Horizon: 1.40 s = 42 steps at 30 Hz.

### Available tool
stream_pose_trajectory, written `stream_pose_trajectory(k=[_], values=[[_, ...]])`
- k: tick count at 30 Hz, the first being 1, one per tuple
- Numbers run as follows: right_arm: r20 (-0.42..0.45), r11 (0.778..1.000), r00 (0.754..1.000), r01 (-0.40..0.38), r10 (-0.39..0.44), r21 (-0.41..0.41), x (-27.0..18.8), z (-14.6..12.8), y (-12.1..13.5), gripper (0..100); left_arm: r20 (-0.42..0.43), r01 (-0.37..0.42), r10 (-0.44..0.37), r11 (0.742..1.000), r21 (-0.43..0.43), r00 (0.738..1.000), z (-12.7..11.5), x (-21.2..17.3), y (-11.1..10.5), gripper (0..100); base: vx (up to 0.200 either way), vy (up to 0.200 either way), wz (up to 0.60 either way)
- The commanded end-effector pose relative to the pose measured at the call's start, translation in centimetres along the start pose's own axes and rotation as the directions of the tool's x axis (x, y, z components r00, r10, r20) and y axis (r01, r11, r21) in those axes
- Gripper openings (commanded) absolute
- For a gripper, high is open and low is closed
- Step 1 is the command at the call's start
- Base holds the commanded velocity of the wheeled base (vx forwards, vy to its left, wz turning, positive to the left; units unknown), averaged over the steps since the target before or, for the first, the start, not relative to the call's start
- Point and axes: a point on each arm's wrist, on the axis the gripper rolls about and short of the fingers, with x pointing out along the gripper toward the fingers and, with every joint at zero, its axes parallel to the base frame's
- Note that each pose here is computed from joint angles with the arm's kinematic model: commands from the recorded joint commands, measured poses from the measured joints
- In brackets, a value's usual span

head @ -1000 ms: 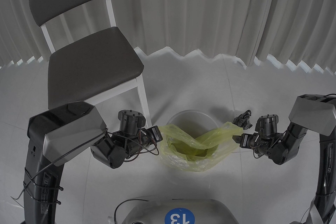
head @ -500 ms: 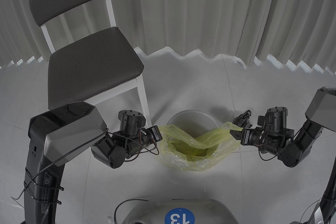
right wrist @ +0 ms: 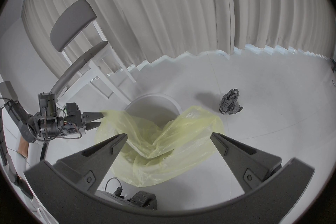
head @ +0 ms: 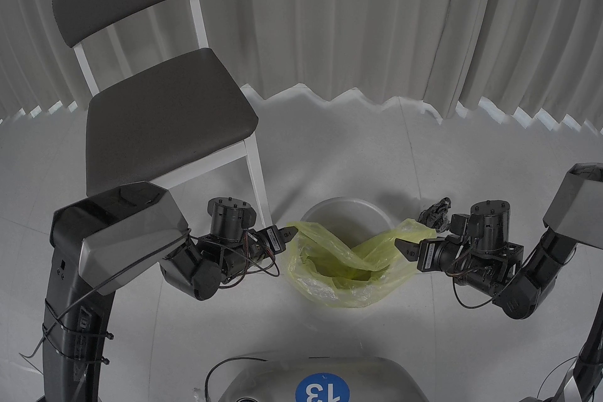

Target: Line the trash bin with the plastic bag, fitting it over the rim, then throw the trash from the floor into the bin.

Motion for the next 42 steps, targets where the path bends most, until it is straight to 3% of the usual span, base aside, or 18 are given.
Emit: stream_pose_trajectory(k=[1,8,15,19,23,32,42], values=[[-0.011,1.0,1.0,-0.025,0.025,-0.013,-0.4,-0.4,0.9,100,0.001,-0.016,0.016,1.0,0.008,1.0,0.5,-0.3,0.6,100,0.0,0.0,0.0],[0.026,0.998,0.999,-0.044,0.046,-0.049,0.0,0.3,3.1,100,-0.064,-0.071,0.076,0.994,0.086,0.995,-0.2,-0.2,1.6,100,0.0,0.0,0.0],[-0.024,0.99,0.997,-0.078,0.075,-0.119,0.3,4.9,6.8,100,-0.054,-0.163,0.171,0.978,0.129,0.984,-1.1,1.3,3.2,100,0.0,0.0,0.0],[-0.056,0.983,0.994,-0.103,0.095,-0.149,1.0,7.0,9.4,100,-0.022,-0.137,0.14,0.984,0.114,0.99,0.7,0.0,2.2,100,0.0,0.0,0.0],[-0.092,0.967,0.992,-0.105,0.086,-0.233,2.3,8.3,10.4,100,-0.025,-0.065,0.068,0.993,0.095,0.997,2.1,-2.2,0.5,100,0.0,0.0,0.0],[-0.198,0.905,0.979,-0.118,0.038,-0.408,5.4,7.3,9.8,100,-0.031,-0.022,0.025,0.996,0.091,0.999,3.3,-3.9,0.5,100,0.0,0.0,0.0],[-0.233,0.901,0.972,-0.124,0.026,-0.416,5.3,6.3,9.7,100,0.029,0.043,-0.047,0.991,0.127,0.998,4.9,-7.0,-1.1,100,0.0,0.0,0.0]])
